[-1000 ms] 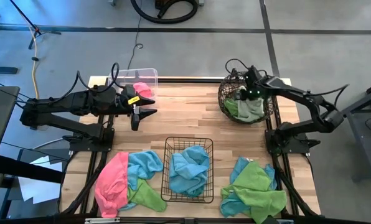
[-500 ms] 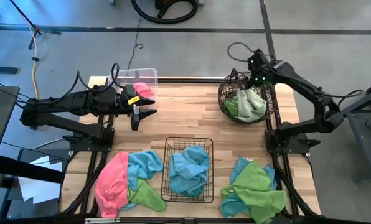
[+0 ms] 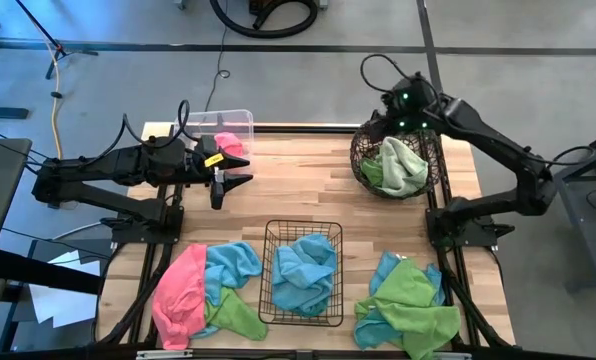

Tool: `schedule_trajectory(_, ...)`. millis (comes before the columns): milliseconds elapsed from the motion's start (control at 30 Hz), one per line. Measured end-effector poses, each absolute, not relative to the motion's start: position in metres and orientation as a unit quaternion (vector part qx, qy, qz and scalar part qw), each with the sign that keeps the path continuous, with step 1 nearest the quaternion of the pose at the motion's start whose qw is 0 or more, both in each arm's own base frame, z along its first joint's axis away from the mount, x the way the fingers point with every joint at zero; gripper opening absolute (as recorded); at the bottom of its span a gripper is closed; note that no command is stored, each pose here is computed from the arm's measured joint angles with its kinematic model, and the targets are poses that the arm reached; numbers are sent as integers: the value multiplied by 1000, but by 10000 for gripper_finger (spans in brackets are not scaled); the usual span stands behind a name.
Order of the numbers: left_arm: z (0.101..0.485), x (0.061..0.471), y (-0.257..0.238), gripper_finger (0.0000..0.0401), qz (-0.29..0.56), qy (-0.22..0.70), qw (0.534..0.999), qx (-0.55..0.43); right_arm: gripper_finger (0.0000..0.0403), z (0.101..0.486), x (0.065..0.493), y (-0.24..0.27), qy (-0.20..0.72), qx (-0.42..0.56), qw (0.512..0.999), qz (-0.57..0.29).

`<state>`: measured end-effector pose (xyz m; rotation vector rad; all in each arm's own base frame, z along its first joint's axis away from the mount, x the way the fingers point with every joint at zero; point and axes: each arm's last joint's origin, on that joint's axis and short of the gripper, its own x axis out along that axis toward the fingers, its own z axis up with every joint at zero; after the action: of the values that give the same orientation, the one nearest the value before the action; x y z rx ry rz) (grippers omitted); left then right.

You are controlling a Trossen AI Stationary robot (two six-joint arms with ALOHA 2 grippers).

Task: Sort microfiber towel by color & place in baskets
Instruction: Put the green towel into the top right basket

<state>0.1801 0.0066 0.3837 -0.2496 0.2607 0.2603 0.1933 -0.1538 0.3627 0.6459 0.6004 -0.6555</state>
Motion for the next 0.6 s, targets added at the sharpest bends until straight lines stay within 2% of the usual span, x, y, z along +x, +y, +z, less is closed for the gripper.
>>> schedule_trajectory(300,384,180,7,190,129,129,975,-124,229,391,242,-89,183,233,944,-147)
schedule_trajectory(600,389,182,6,190,108,103,982,-116,229,408,262,-31,124,75,989,-4)
